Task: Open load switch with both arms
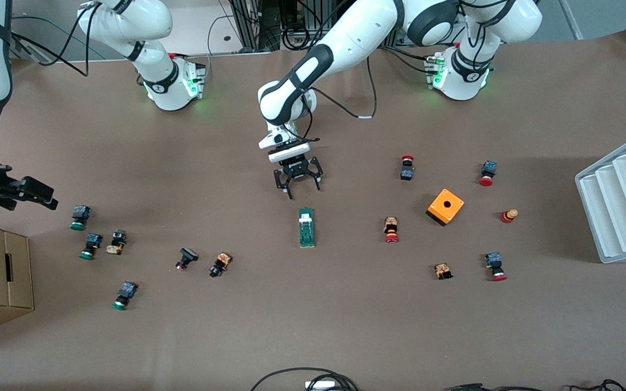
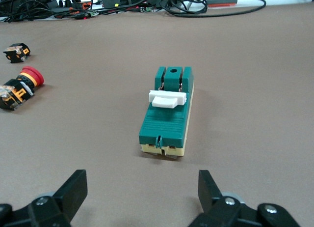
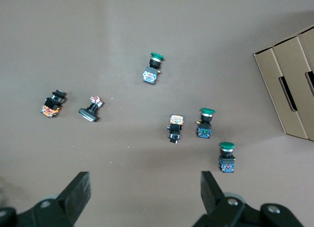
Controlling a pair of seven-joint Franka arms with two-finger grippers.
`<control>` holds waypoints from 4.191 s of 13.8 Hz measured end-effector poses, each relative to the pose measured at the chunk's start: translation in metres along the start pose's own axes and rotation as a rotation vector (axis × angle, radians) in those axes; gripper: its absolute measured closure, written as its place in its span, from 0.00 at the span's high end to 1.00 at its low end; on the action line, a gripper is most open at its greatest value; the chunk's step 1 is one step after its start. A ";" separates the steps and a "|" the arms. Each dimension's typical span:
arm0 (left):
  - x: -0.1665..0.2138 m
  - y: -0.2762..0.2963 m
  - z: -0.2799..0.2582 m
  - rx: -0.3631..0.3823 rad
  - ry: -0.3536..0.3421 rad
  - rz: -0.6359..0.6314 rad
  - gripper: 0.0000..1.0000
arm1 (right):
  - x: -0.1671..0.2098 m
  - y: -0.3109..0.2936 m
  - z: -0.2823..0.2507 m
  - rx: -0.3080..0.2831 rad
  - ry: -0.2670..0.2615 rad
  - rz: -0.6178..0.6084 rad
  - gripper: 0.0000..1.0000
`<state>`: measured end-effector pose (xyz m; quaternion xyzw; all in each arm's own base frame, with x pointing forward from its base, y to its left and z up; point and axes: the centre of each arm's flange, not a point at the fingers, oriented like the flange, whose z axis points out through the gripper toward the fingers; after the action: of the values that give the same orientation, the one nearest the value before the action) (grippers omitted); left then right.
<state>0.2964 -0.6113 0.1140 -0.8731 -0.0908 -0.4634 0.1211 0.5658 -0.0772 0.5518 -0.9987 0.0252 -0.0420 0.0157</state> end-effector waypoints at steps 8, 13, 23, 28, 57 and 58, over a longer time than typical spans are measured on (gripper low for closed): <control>0.070 0.001 -0.003 0.043 -0.083 0.047 1.00 | 0.000 -0.003 0.000 0.000 0.000 -0.007 1.00; 0.122 -0.004 -0.006 0.060 -0.146 0.056 1.00 | 0.002 -0.004 -0.004 -0.001 0.009 -0.008 1.00; 0.234 -0.033 0.003 0.065 -0.294 0.136 1.00 | 0.003 -0.005 -0.007 -0.020 0.012 -0.018 1.00; 0.284 -0.055 0.011 0.035 -0.407 0.210 1.00 | 0.004 -0.014 -0.004 -0.037 0.006 -0.042 1.00; 0.578 -0.395 0.142 -0.360 -0.740 0.459 1.00 | 0.030 -0.075 0.021 -0.092 -0.024 -0.171 1.00; 0.583 -0.413 0.148 -0.376 -0.746 0.472 1.00 | 0.030 -0.075 0.021 -0.092 -0.023 -0.170 1.00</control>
<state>0.6235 -0.1461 0.5712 -0.9833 0.1582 -0.0869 0.0220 0.6011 -0.0033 0.5357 -0.9973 -0.0578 -0.0307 -0.0334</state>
